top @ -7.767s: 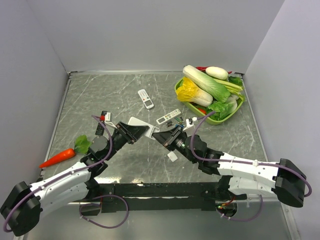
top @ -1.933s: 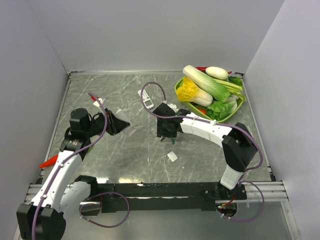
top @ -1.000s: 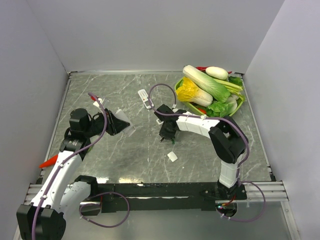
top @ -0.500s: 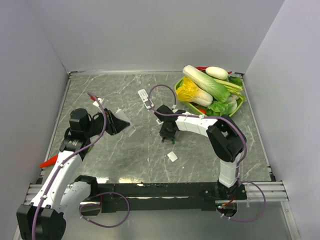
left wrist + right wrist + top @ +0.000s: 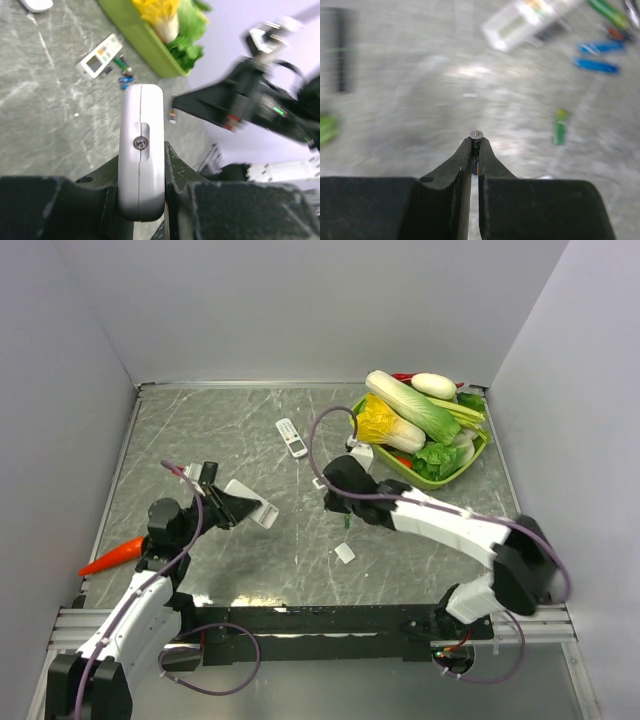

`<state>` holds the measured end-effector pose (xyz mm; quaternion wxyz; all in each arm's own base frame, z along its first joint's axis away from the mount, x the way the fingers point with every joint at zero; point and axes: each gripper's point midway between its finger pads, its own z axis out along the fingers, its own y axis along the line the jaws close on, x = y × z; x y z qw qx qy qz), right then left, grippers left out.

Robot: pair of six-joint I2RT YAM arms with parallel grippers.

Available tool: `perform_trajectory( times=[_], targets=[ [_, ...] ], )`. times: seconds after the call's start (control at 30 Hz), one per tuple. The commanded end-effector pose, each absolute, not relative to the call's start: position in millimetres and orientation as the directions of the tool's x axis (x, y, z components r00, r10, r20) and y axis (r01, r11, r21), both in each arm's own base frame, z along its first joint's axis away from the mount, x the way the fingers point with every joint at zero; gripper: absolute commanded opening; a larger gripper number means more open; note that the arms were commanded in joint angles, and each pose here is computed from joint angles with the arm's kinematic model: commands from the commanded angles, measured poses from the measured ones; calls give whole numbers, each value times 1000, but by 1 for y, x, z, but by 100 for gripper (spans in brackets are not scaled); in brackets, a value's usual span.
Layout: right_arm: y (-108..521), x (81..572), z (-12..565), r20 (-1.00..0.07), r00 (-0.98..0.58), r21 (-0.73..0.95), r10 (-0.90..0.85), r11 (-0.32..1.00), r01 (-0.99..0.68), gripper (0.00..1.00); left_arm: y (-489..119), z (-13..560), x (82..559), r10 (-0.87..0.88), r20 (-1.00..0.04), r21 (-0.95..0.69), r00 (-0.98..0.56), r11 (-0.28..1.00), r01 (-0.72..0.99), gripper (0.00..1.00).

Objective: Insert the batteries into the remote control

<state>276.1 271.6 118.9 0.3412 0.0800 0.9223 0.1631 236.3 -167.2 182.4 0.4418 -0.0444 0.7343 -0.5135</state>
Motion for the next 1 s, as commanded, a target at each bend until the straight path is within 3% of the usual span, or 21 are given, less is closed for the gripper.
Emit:
perform_trajectory(
  times=[0.0, 0.23, 0.43, 0.97],
  targets=[
    [302, 273, 223, -797, -512, 485, 320, 844, -228, 0, -163, 238, 235, -686, -540, -822, -487, 304, 482, 2],
    [344, 241, 280, -833, -386, 543, 397, 722, -428, 0, -155, 248, 220, -782, -442, -834, -440, 179, 521, 2],
    [374, 225, 296, -853, -322, 522, 411, 672, -525, 0, -154, 265, 207, -808, -433, -802, -399, 143, 580, 2],
    [395, 203, 328, -885, -161, 435, 437, 650, -623, 0, -152, 260, 205, -847, -354, -838, -396, 99, 537, 2]
  ],
)
